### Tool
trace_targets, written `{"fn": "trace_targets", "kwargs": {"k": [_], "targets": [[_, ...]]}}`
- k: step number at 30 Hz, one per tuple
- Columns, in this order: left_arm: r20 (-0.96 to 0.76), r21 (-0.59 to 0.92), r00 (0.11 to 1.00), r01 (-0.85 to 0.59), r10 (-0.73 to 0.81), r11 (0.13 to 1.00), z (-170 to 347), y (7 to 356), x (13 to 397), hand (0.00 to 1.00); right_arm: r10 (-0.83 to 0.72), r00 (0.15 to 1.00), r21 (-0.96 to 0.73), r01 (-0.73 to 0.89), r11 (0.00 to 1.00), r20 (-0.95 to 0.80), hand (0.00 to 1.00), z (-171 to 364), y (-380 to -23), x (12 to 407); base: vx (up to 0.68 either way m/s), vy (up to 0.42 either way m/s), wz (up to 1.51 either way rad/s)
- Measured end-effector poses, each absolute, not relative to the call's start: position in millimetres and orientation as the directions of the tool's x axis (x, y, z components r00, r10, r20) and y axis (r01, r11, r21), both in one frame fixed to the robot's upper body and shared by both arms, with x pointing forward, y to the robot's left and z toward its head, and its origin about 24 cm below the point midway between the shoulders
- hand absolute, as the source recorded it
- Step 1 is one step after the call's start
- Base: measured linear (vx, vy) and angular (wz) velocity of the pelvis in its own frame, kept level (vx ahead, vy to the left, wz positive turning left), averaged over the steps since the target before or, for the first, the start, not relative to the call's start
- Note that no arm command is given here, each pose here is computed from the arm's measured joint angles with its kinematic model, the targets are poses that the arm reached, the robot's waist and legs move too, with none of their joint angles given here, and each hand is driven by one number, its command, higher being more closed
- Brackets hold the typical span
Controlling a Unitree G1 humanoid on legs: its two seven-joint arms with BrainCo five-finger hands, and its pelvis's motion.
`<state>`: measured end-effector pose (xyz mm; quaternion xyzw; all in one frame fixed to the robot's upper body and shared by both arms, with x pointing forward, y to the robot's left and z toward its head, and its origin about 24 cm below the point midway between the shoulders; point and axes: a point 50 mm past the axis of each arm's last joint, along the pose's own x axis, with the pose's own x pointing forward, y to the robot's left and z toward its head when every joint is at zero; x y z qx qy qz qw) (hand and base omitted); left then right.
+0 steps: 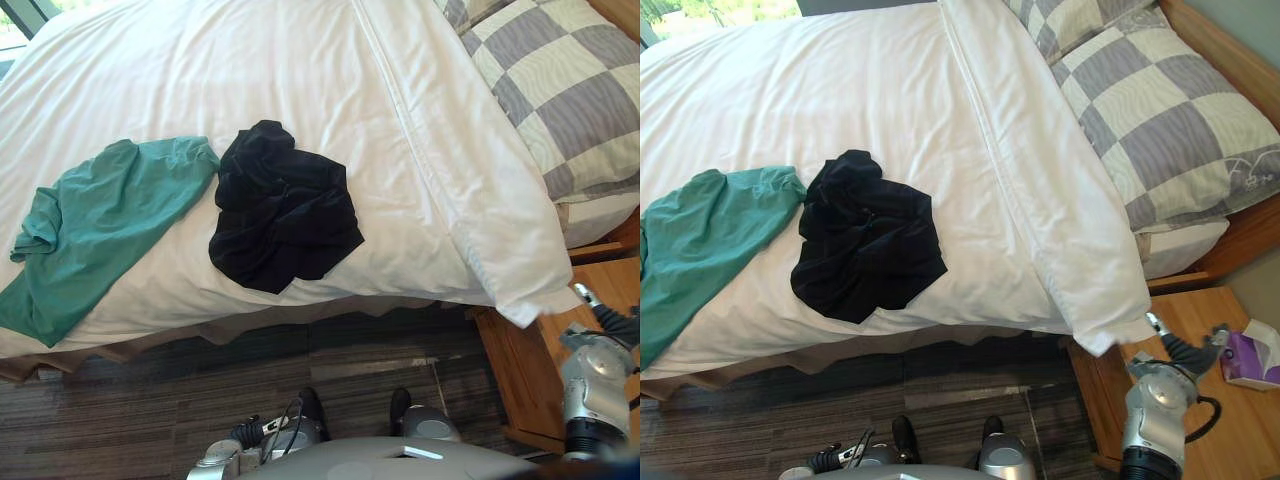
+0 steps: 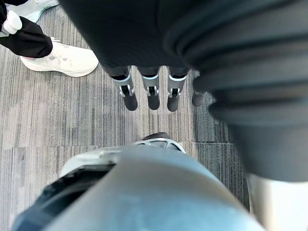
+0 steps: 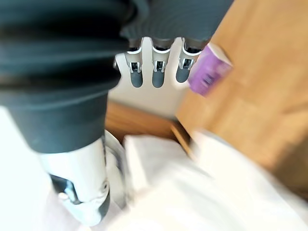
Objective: Tidy the bed and pick cloth on bed and put in laundry
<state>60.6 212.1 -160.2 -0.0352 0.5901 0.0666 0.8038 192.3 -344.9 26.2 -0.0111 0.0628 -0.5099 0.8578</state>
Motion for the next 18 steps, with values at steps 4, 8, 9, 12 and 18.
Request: {"fn": "trace_targets", "kwargs": {"k": [4,8,9,12,18], "targets": [[-0.955,0.011,0.289,-0.173,0.062,0.985,-160.7,211.9,57.0,0.00,-0.830,0.558,-0.011,0.830,0.558,0.010,1.00,59.8,-343.1,219.3,0.00,0.000,0.00],[-0.954,0.004,0.295,-0.182,0.058,0.983,-160.5,211.4,57.8,0.00,-0.706,0.698,0.157,0.689,0.708,0.118,1.00,110.2,-341.0,261.2,-0.02,0.021,0.08],[-0.954,0.003,0.294,-0.180,0.057,0.984,-160.6,211.0,57.7,0.00,-0.691,0.712,0.191,0.666,0.721,0.129,1.00,117.2,-342.1,266.6,0.00,0.050,0.16],[-0.952,-0.014,0.302,-0.192,0.046,0.981,-160.4,210.1,59.1,0.00,-0.628,0.758,0.422,0.517,0.745,0.179,1.00,154.5,-349.3,291.9,0.00,0.054,0.16],[-0.942,-0.065,0.335,-0.217,0.012,0.974,-159.0,207.2,67.9,0.00,-0.508,0.735,0.657,0.112,0.746,0.450,1.00,248.0,-340.9,317.1,-0.02,0.034,0.06]]}}
